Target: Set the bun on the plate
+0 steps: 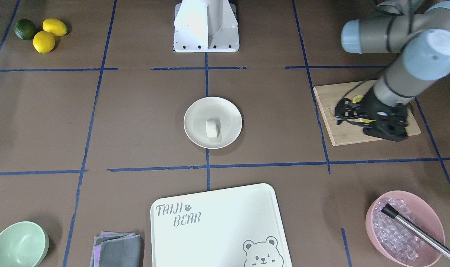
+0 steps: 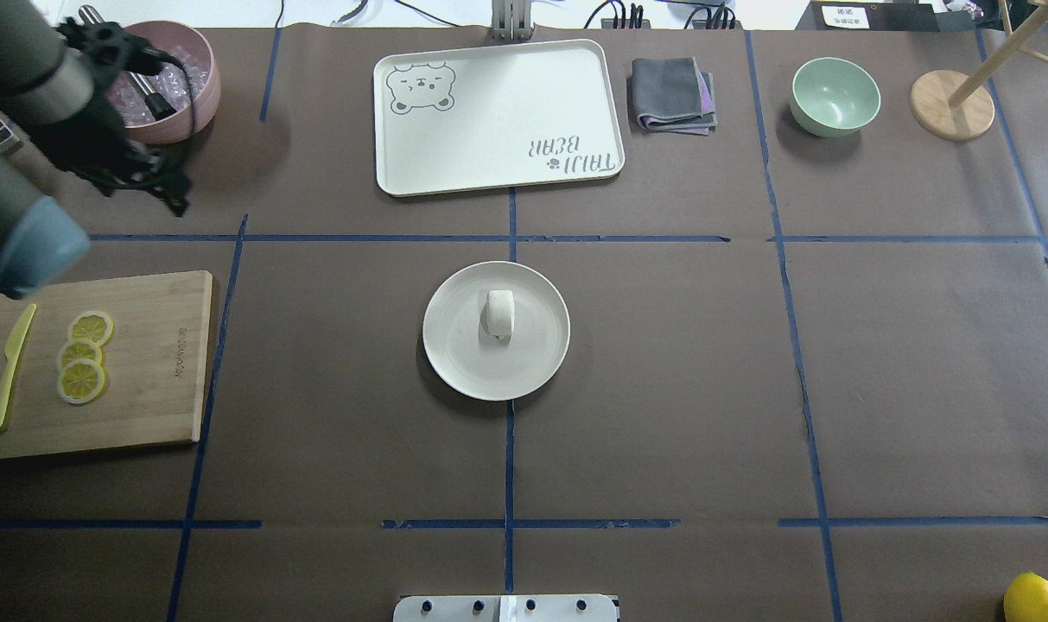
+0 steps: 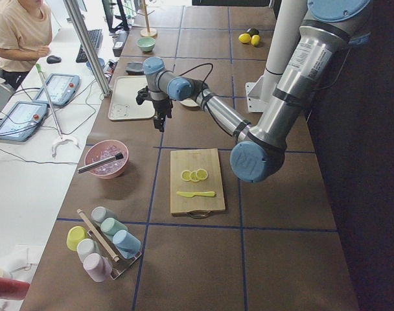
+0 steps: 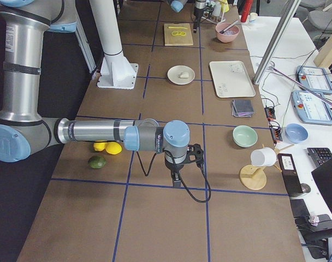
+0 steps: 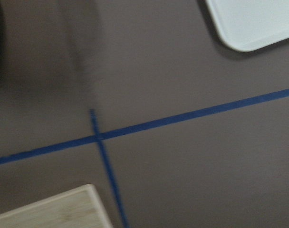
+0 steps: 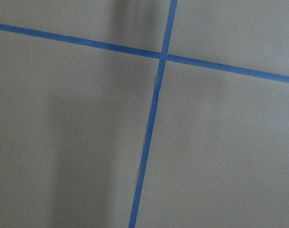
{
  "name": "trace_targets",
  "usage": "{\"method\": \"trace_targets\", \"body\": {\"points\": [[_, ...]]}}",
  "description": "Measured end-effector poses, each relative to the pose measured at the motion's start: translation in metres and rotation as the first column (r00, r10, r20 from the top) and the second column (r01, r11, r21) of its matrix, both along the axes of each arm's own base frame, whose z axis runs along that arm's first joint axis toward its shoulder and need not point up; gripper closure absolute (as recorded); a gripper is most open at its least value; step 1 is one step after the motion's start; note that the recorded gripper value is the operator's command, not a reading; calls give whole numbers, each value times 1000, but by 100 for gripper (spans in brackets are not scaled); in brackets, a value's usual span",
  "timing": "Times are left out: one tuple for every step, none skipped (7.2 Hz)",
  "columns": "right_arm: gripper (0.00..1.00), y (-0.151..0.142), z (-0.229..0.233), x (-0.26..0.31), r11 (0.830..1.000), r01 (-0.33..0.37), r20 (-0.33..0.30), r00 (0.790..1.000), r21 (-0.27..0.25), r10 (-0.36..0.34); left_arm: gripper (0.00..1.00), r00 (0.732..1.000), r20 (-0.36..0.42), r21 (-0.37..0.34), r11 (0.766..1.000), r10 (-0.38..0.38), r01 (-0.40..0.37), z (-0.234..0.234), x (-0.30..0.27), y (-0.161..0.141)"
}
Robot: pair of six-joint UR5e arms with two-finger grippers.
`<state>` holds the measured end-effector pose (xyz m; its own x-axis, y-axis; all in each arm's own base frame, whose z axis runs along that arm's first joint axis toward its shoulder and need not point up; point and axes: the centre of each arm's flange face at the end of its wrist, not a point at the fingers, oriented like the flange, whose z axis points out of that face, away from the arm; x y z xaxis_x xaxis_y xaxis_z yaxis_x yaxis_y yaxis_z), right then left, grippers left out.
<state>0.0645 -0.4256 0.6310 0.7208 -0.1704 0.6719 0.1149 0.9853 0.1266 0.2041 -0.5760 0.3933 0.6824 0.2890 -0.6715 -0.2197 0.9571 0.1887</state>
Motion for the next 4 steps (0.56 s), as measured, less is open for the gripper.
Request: {"method": "trace_targets", "body": {"points": [[0, 0, 0, 0, 1000, 0, 0, 1000, -1, 0, 0, 1000, -15, 12, 1000, 12, -12, 49, -75, -5], [0, 0, 0, 0, 1000, -1, 0, 1000, -2, 1, 0, 999, -29, 25, 1000, 20, -19, 95, -140, -3], [0, 0, 1, 0, 1000, -1, -1, 1000, -3, 1, 0, 999, -34, 16, 1000, 2, -1, 142, -199, 2], [0, 0, 1, 0, 1000, -2, -1, 1000, -4, 2, 0, 999, -39, -20, 999, -37, 37, 182, -243, 9]]}}
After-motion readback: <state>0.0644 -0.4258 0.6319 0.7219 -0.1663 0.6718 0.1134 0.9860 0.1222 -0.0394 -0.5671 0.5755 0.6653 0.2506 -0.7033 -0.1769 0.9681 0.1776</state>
